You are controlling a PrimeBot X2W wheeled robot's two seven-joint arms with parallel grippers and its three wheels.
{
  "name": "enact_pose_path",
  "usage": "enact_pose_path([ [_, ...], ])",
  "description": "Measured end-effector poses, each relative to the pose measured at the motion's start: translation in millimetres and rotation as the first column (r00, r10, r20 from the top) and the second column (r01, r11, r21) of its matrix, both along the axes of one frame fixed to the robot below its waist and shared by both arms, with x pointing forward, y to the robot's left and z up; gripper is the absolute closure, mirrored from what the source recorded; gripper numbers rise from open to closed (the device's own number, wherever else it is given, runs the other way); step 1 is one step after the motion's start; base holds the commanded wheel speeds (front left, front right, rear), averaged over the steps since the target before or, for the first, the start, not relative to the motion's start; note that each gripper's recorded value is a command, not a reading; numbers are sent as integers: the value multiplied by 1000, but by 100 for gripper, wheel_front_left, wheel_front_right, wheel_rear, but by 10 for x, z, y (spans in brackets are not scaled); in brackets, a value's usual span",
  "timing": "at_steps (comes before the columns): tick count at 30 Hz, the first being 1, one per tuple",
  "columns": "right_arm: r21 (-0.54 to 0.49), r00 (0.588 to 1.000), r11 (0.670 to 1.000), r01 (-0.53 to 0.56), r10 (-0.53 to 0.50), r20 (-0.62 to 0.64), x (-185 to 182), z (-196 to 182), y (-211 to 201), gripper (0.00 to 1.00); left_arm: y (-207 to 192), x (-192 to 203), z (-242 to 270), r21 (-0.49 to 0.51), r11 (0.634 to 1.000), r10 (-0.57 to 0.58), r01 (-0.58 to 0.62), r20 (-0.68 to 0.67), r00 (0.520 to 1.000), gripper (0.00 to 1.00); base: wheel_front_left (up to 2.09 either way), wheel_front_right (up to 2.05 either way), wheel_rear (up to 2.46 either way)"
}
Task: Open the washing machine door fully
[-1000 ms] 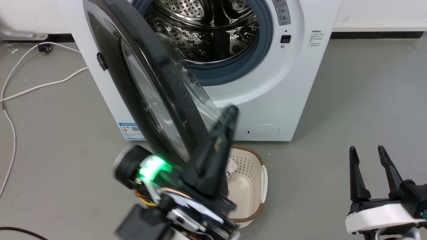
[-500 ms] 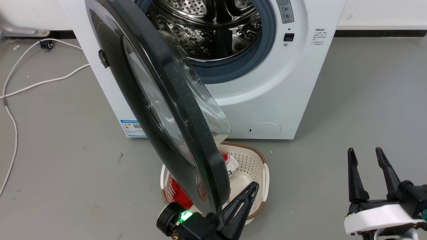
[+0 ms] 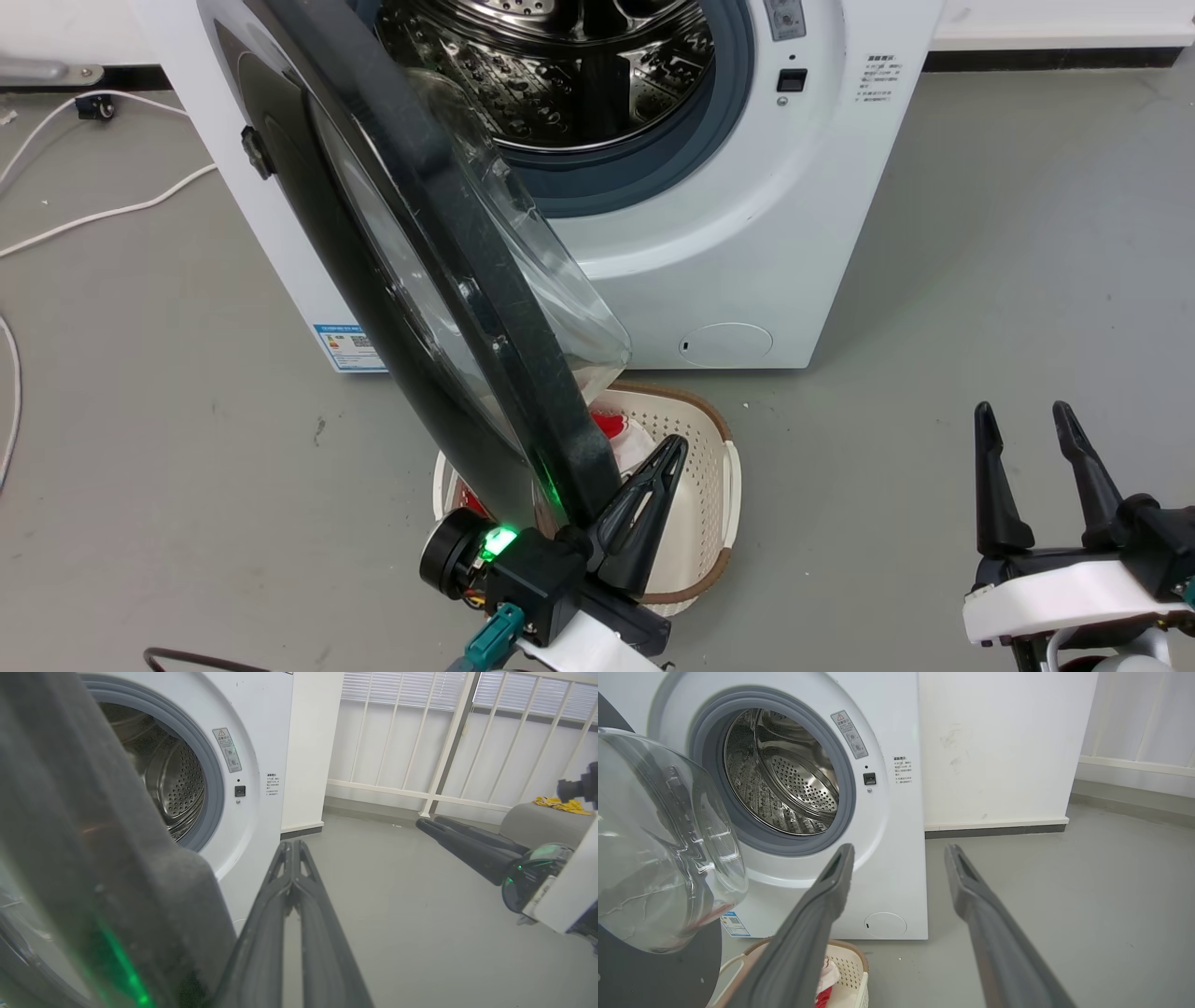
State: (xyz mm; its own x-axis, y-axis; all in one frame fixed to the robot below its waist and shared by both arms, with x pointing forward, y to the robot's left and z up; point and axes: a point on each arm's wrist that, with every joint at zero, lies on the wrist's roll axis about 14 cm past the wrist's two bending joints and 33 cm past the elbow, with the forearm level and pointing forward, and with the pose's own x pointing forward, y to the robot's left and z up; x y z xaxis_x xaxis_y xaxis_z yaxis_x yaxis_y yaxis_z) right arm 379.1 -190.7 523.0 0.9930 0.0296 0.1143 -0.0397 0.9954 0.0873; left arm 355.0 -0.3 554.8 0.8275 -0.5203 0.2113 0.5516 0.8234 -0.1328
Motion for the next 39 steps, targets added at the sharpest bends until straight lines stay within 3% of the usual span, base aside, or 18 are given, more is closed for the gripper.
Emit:
enact_pose_path([
  [10,7,1000,1000,7,-7,-11,-1,-43,-21,0,47,16,-21,-9,999,35,-35,-6,999,100,0,0,0],
  [24,12,999,999,-37,37,-1,65,-9,126,0,403,-194,-120,3,987,161,-161,-53,985,100,0,0,0],
  [39,19,993,993,-119,119,0,123,3,403,0,804,-446,-222,27,952,306,-305,-102,947,100,0,0,0],
])
